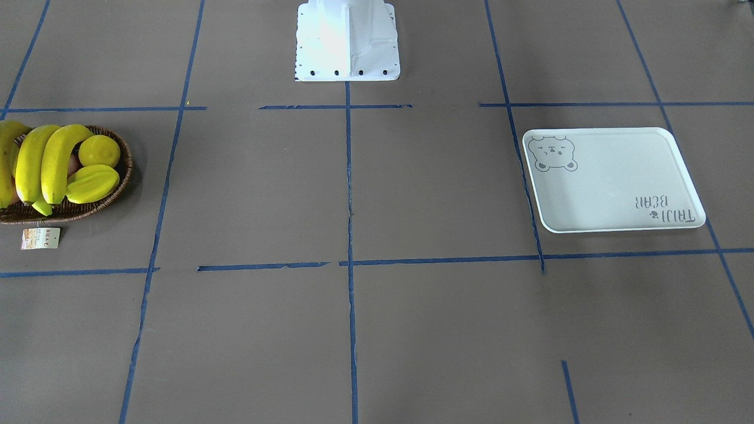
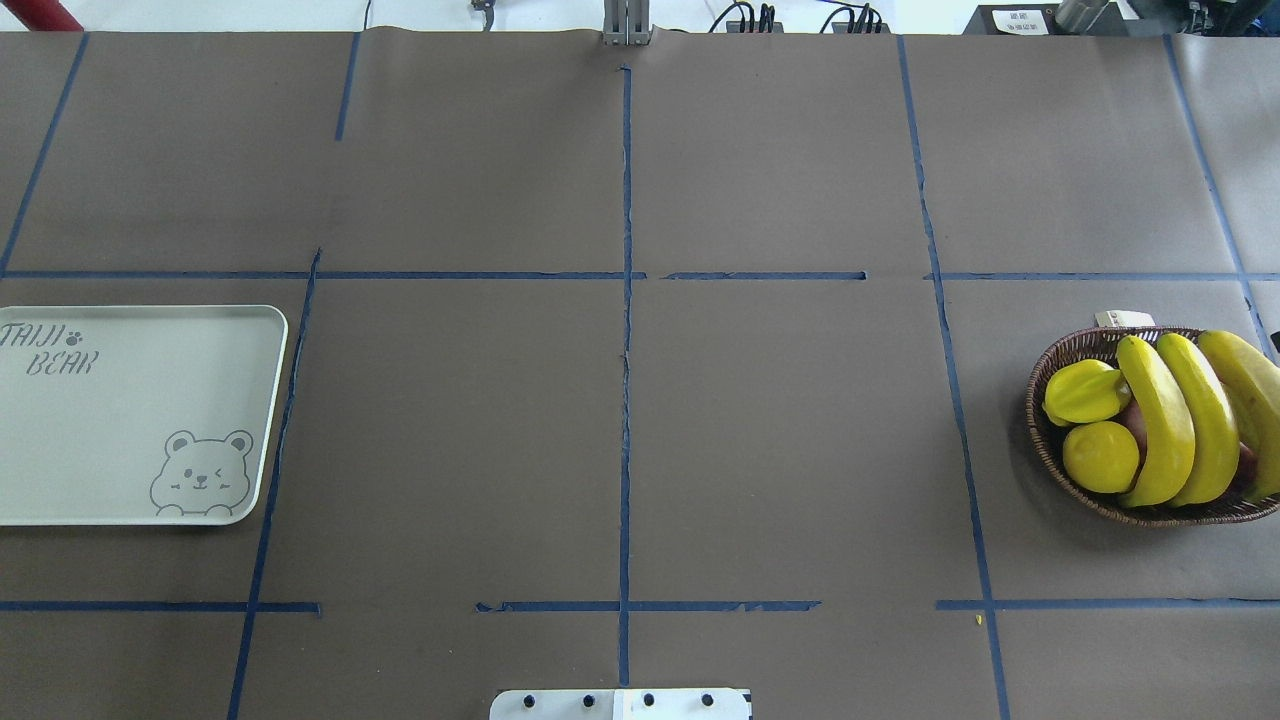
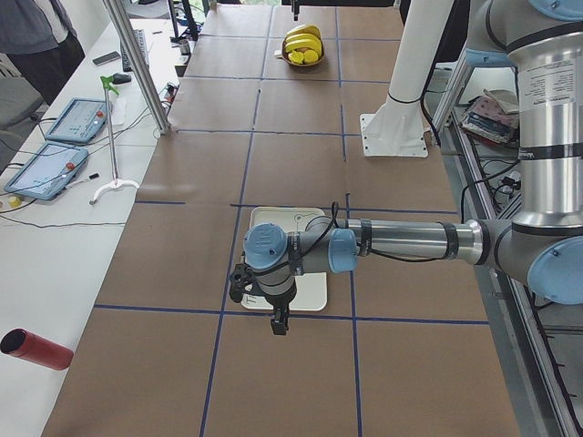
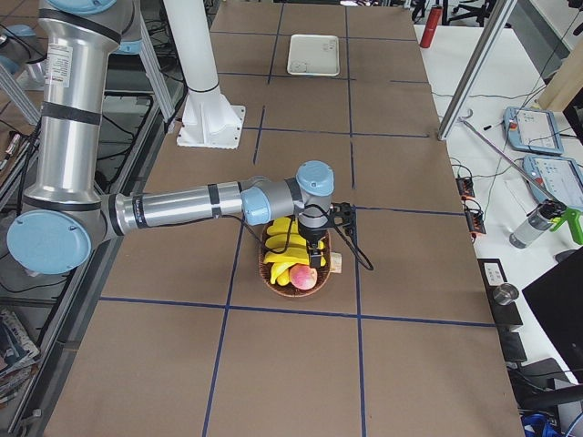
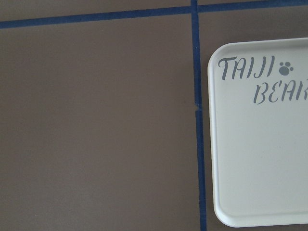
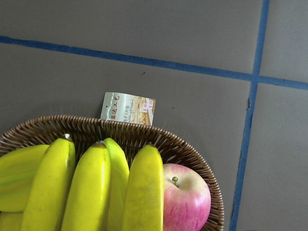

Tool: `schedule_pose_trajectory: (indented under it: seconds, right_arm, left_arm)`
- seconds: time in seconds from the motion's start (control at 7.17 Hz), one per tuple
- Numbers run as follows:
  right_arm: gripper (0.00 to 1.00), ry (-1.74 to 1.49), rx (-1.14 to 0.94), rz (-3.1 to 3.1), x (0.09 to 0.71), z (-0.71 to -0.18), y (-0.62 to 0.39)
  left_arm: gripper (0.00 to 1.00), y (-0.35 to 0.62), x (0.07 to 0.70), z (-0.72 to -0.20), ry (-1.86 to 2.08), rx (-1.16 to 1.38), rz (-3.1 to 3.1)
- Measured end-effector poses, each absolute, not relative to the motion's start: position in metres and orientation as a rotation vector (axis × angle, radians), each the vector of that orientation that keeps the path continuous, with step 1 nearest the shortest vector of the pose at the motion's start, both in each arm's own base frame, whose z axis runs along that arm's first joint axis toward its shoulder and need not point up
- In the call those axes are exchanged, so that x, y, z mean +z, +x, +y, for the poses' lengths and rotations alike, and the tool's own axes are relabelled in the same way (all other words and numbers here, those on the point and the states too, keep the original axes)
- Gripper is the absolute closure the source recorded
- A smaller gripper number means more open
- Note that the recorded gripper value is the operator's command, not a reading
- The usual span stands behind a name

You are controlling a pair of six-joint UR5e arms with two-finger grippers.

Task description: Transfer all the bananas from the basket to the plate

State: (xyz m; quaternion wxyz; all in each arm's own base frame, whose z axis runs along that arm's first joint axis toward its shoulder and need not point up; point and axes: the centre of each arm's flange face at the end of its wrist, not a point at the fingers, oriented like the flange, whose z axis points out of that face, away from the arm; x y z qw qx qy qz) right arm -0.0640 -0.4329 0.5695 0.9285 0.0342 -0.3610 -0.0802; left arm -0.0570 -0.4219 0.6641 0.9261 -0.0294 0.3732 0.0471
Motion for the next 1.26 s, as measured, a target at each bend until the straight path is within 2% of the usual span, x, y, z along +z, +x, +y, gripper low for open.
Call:
schedule_pose_trajectory:
  seconds: [0.28,0.42,0.56,0.7,0.84,0.98,1.26]
  right_arm:
    - [0.01,0.035,-0.213,-0.733,0.578,-0.421,-0.085]
    - [0.07,0.019,-0.229,-0.726,0.583,-0.414,-0.092]
    - [0.27,0.005,-0.241,-0.72,0.588,-0.408,-0.097]
    - [0.54,-0.011,-0.25,-0.71,0.595,-0.401,-0.1]
    - [0.87,-0.026,-0.26,-0.698,0.601,-0.394,-0.103]
    - [0.96,-0.034,-0.267,-0.69,0.605,-0.389,-0.104]
    - [1.0,-0.028,-0.273,-0.688,0.601,-0.388,-0.105]
  left_arm:
    - [0.0,-0.057,0.664,-0.422,-0.06,0.096,0.767]
    - [0.0,-0.057,0.664,-0.422,-0.061,0.095,0.768]
    - [0.0,-0.057,0.664,-0.422,-0.061,0.095,0.769]
    - [0.0,-0.057,0.664,-0.422,-0.061,0.094,0.769]
    - [0.0,-0.057,0.664,-0.422,-0.061,0.095,0.769]
    - [0.0,-0.056,0.664,-0.422,-0.062,0.095,0.769]
    - [0.0,-0.056,0.665,-0.422,-0.063,0.094,0.769]
